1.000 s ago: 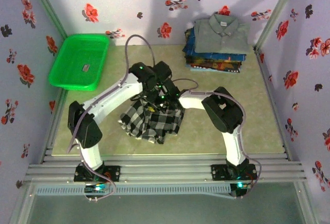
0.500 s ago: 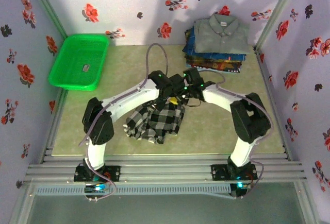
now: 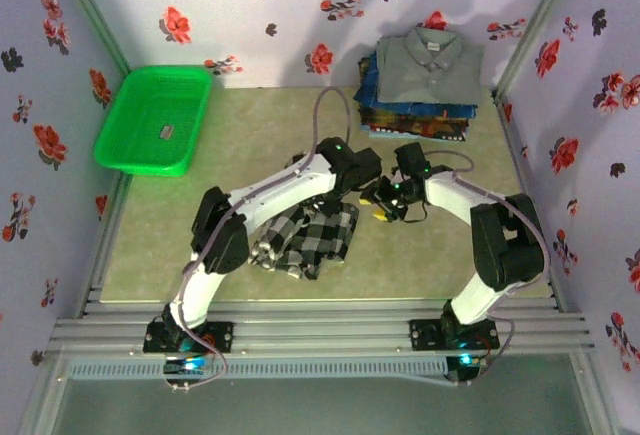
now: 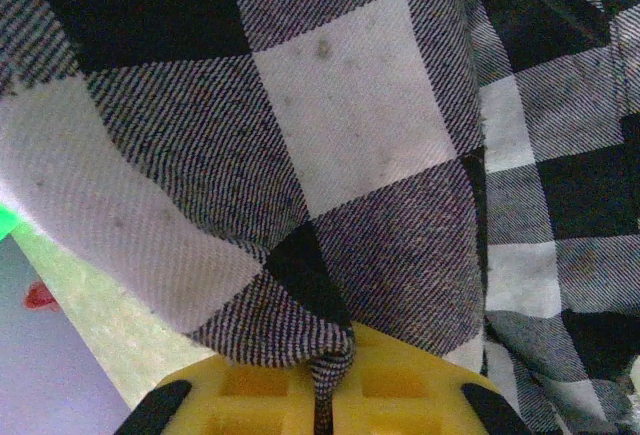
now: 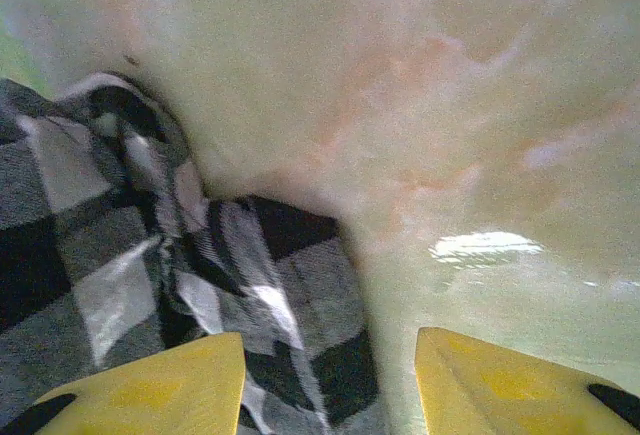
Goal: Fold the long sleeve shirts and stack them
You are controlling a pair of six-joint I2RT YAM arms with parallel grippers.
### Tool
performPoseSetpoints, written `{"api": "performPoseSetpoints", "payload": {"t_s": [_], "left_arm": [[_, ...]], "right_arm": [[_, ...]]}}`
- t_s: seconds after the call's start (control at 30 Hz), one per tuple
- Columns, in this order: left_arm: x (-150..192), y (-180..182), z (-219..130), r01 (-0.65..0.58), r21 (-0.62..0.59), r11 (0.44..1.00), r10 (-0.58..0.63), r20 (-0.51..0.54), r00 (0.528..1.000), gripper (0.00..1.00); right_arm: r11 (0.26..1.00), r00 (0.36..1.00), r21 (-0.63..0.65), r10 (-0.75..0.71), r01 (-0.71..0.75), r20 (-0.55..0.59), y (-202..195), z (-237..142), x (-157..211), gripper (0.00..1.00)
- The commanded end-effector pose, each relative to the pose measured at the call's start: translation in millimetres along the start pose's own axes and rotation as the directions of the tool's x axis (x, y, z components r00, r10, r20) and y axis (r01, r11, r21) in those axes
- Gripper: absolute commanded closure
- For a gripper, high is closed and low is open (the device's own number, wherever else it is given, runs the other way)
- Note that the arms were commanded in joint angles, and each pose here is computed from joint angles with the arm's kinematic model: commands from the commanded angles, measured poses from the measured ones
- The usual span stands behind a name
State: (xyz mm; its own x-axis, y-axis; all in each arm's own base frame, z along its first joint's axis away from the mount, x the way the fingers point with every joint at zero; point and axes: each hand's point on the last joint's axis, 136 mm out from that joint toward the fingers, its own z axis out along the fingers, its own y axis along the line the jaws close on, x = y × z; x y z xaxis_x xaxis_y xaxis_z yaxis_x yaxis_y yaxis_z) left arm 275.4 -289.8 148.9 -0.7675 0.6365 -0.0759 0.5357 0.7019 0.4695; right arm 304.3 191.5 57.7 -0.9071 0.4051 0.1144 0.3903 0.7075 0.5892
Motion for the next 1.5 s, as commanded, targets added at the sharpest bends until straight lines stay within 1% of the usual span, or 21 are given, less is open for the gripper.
{"api": "performPoseSetpoints", "payload": {"t_s": [0.0,0.27,0.33,0.47,0.5,0.57,0.6,0.63,0.7,0.77,0.87,0.9,0.93,0.97,1.07,1.1,1.13,1.23,1.3,1.4,1.47], "left_arm": [[1.2,-2.5,-6.4,-0.002,-0.024,1.0,0.002,-0.015,1.0,0.97],[-12.5,-40.4,-1.5,-0.004,0.026,1.0,0.005,-0.03,1.0,0.96],[-16.9,-49.4,-1.3,-0.002,0.042,0.999,0.004,-0.029,1.0,0.94],[-29.5,-69.8,-0.8,0.043,0.118,0.992,-0.042,-0.011,0.999,0.8],[-36.4,-74.2,-3.9,0.074,0.153,0.985,-0.075,0.004,0.997,0.75],[-49.6,-81.6,-14.9,0.13,0.231,0.964,-0.142,0.035,0.989,0.58],[-58.7,-86.4,-22.8,0.163,0.292,0.942,-0.186,0.052,0.981,0.47],[-66.3,-89.8,-30.4,0.197,0.352,0.915,-0.231,0.059,0.971,0.38],[-80.4,-89.6,-47.7,0.251,0.445,0.859,-0.316,0.076,0.946,0.28],[-93.6,-76.3,-70.3,0.306,0.526,0.794,-0.414,0.098,0.905,0.26],[-104.1,-35.5,-102.1,0.372,0.613,0.697,-0.553,0.129,0.823,0.22],[-102.0,-17.5,-107.2,0.397,0.629,0.668,-0.594,0.13,0.794,0.21],[-97.0,-0.8,-105.3,0.424,0.634,0.647,-0.628,0.126,0.768,0.19],[-88.9,15.9,-104.0,0.447,0.638,0.627,-0.656,0.123,0.744,0.18],[-55.9,49.2,-67.6,0.536,0.649,0.54,-0.726,0.037,0.687,0.18],[-47.6,55.5,-53.3,0.557,0.667,0.495,-0.752,0.008,0.659,0.17],[-39.4,60.1,-43.3,0.569,0.691,0.446,-0.774,-0.021,0.632,0.17],[-15.1,59.7,-7.6,0.596,0.722,0.351,-0.802,-0.097,0.59,0.16],[-6.1,53.3,8.0,0.601,0.731,0.323,-0.799,-0.13,0.587,0.16],[1.4,38.8,29.0,0.611,0.736,0.291,-0.792,-0.173,0.585,0.16],[4.0,30.4,41.9,0.623,0.739,0.258,-0.797,-0.202,0.57,0.16]], "right_arm": [[1.0,1.0,0.012,-0.028,0.028,0.0,-12.2,-4.7,4.9,0.5],[0.999,0.999,-0.003,0.034,-0.034,0.023,-36.7,-17.7,-4.1,0.49],[0.999,0.999,-0.002,0.044,-0.044,0.027,-41.8,-20.3,-4.4,0.48],[0.999,0.998,0.005,0.052,-0.052,0.021,-50.4,-18.1,0.7,0.46],[0.998,0.998,0.007,0.061,-0.061,0.022,-54.2,-16.6,2.1,0.46],[0.997,0.997,0.006,0.074,-0.074,0.022,-59.8,-14.7,6.7,0.45],[0.997,0.997,0.01,0.079,-0.079,0.023,-64.1,-14.2,9.9,0.44],[0.997,0.996,0.011,0.081,-0.081,0.028,-66.7,-14.9,11.9,0.43],[0.997,0.996,-0.006,0.081,-0.081,0.033,-68.3,-16.0,16.4,0.41],[0.996,0.997,-0.061,0.062,-0.06,0.039,-61.6,-17.6,21.6,0.39],[0.992,0.994,-0.122,-0.024,0.037,0.105,-45.2,-29.5,28.8,0.28],[0.987,0.988,-0.14,-0.063,0.083,0.141,-38.2,-34.0,32.0,0.24],[0.98,0.981,-0.156,-0.097,0.123,0.167,-30.5,-35.5,36.3,0.19],[0.973,0.975,-0.166,-0.129,0.16,0.182,-22.9,-35.5,41.2,0.17],[0.956,0.954,-0.136,-0.231,0.259,0.191,-9.4,-26.5,52.7,0.15],[0.954,0.951,-0.128,-0.245,0.272,0.19,-7.3,-21.1,53.1,0.15],[0.952,0.95,-0.136,-0.248,0.276,0.191,-3.6,-16.8,52.0,0.15],[0.942,0.941,-0.137,-0.278,0.306,0.191,9.3,-7.6,48.6,0.14],[0.939,0.936,-0.093,-0.315,0.331,0.156,11.8,-2.2,49.7,0.14],[0.933,0.932,-0.08,-0.341,0.351,0.122,17.0,6.9,55.0,0.14],[0.933,0.933,-0.074,-0.345,0.353,0.102,18.2,13.3,58.4,0.14]]}}
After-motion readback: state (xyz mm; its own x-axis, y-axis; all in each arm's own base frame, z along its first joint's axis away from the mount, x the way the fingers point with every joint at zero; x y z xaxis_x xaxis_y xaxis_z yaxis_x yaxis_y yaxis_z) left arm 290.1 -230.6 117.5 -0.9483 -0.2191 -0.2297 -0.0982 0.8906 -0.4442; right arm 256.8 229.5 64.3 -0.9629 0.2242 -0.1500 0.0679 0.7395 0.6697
